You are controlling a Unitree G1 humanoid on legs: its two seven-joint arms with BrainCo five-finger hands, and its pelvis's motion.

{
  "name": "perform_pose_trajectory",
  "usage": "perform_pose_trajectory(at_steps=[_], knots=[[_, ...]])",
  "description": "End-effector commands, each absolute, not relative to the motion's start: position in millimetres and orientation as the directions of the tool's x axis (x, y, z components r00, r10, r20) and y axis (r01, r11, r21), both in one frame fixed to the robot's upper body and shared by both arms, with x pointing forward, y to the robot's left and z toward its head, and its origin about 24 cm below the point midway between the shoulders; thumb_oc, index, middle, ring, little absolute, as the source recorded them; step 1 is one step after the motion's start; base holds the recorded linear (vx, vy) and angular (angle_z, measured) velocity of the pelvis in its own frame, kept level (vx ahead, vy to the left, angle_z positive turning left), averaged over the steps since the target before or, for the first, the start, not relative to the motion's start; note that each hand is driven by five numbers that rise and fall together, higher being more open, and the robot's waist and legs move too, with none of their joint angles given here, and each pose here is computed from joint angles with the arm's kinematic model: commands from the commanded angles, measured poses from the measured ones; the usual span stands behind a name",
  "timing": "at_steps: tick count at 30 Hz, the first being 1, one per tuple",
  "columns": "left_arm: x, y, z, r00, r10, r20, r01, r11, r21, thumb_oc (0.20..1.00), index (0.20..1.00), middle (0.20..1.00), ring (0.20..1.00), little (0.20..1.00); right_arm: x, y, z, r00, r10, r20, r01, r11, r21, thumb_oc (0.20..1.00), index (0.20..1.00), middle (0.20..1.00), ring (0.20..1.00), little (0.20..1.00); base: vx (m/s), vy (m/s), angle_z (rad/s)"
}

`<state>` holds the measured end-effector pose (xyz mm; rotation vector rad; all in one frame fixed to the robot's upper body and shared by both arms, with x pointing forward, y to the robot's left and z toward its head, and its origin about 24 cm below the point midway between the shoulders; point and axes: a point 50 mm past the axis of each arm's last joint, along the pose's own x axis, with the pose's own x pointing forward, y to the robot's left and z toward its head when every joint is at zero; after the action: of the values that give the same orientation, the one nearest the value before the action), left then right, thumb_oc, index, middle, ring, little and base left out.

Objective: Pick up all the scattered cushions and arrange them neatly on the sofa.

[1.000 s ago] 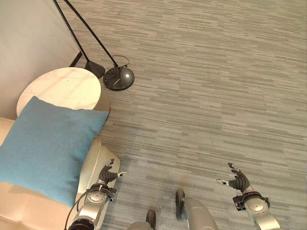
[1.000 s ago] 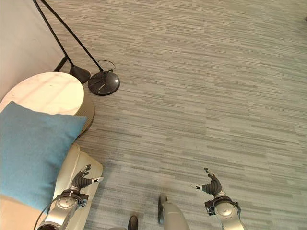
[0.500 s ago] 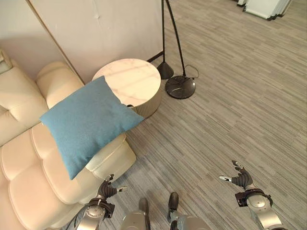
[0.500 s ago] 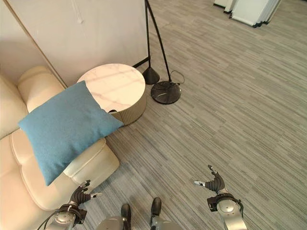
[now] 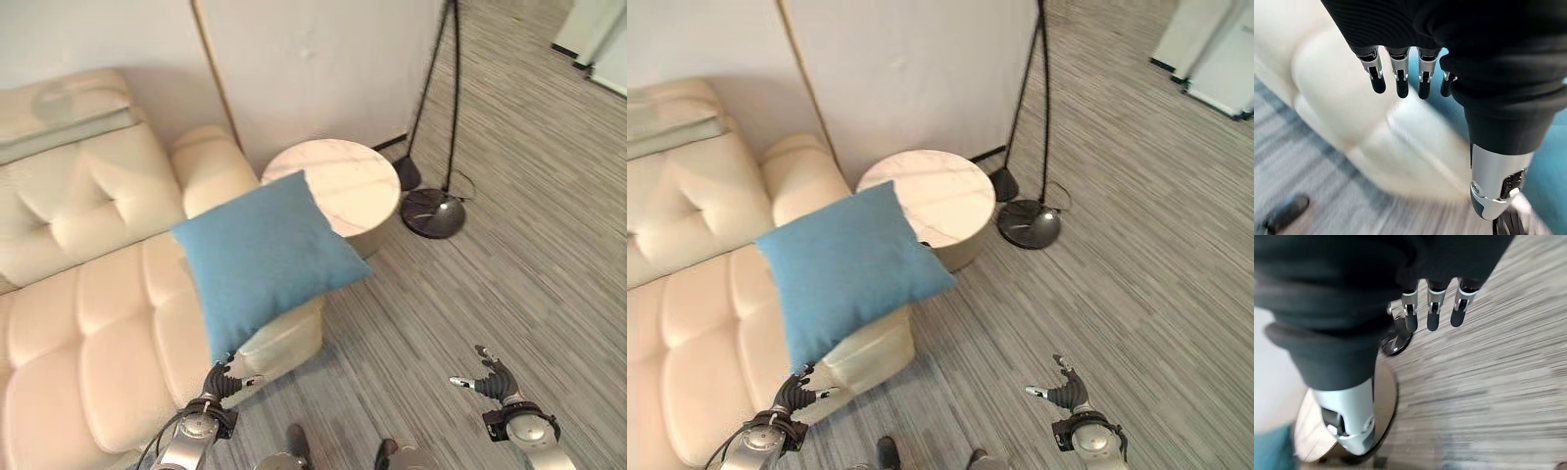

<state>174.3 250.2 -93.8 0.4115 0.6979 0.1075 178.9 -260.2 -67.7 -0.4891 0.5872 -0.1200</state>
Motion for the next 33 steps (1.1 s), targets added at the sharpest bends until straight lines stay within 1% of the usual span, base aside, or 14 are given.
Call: perform_pose_trajectory(at_steps=[1, 8, 11, 14, 18, 21, 25, 29, 30, 31, 33], knots=[[177.0, 278.9, -75.7, 0.79, 0.325, -0.52, -0.074, 0.892, 0.445, 1.0, 1.0, 1.0, 1.0, 1.0, 189.7, -258.4, -59.5, 0.857, -0.24, -0.456, -0.008, 0.879, -0.477, 1.0, 1.0, 1.0, 1.0, 1.0, 0.1, 0.07, 0.49], [177.4, 286.2, -74.7, 0.781, 0.351, -0.516, -0.091, 0.882, 0.462, 1.0, 1.0, 1.0, 1.0, 1.0, 181.6, -268.5, -64.2, 0.83, -0.268, -0.488, -0.01, 0.869, -0.494, 1.0, 1.0, 1.0, 1.0, 1.0, 0.15, -0.038, 0.82], [172.5, 292.2, -77.6, 0.761, 0.376, -0.529, -0.101, 0.874, 0.476, 1.0, 1.0, 1.0, 1.0, 1.0, 182.0, -274.8, -62.7, 0.827, -0.284, -0.485, 0.004, 0.866, -0.501, 1.0, 1.0, 1.0, 1.0, 1.0, 0.16, -0.164, 0.83], [169.0, 299.8, -76.3, 0.749, 0.404, -0.525, -0.119, 0.862, 0.493, 1.0, 1.0, 1.0, 1.0, 1.0, 186.1, -284.4, -52.2, 0.843, -0.299, -0.448, 0.023, 0.85, -0.526, 1.0, 1.0, 1.0, 1.0, 1.0, 0.17, -0.165, -0.09], [173.2, 311.2, -68.5, 0.751, 0.439, -0.493, -0.164, 0.847, 0.505, 1.0, 1.0, 1.0, 1.0, 1.0, 201.6, -294.7, -25.4, 0.892, -0.285, -0.352, 0.035, 0.818, -0.575, 1.0, 1.0, 1.0, 1.0, 1.0, 0.1, -0.119, 0.11], [183.2, 315.4, -59.8, 0.767, 0.453, -0.456, -0.202, 0.843, 0.498, 1.0, 1.0, 1.0, 1.0, 1.0, 219.5, -296.6, 0.7, 0.934, -0.243, -0.261, 0.037, 0.793, -0.608, 1.0, 1.0, 1.0, 1.0, 1.0, 0.07, -0.079, 0.06], [204.3, 318.6, -41.9, 0.809, 0.444, -0.386, -0.221, 0.837, 0.5, 1.0, 1.0, 1.0, 1.0, 1.0, 244.4, -289.4, 33.2, 0.976, -0.155, -0.156, 0.023, 0.778, -0.627, 1.0, 1.0, 1.0, 1.0, 1.0, 0.04, -0.055, 0.09], [227.8, 312.8, -27.9, 0.847, 0.415, -0.333, -0.215, 0.839, 0.5, 1.0, 1.0, 1.0, 1.0, 1.0, 265.8, -269.5, 41.3, 0.988, -0.075, -0.138, -0.019, 0.814, -0.58, 1.0, 1.0, 1.0, 1.0, 1.0, -0.02, -0.036, -0.04], [228.1, 312.9, -27.6, 0.847, 0.416, -0.332, -0.216, 0.839, 0.5, 1.0, 1.0, 1.0, 1.0, 1.0, 266.3, -269.4, 41.5, 0.988, -0.074, -0.137, -0.019, 0.814, -0.58, 1.0, 1.0, 1.0, 1.0, 1.0, -0.07, -0.032, 0.02], [239.4, 308.2, -22.3, 0.859, 0.406, -0.31, -0.217, 0.84, 0.497, 1.0, 1.0, 1.0, 1.0, 1.0, 276.8, -257.3, 42.2, 0.99, -0.042, -0.135, -0.041, 0.828, -0.559, 1.0, 1.0, 1.0, 1.0, 1.0, -0.06, -0.023, 0.38], [250.2, 304.7, -17.3, 0.87, 0.397, -0.294, -0.215, 0.84, 0.498, 1.0, 1.0, 1.0, 1.0, 1.0, 287.6, -247.1, 42.1, 0.99, -0.019, -0.14, -0.061, 0.837, -0.544, 1.0, 1.0, 1.0, 1.0, 1.0, -0.07, -0.022, 0.21]])
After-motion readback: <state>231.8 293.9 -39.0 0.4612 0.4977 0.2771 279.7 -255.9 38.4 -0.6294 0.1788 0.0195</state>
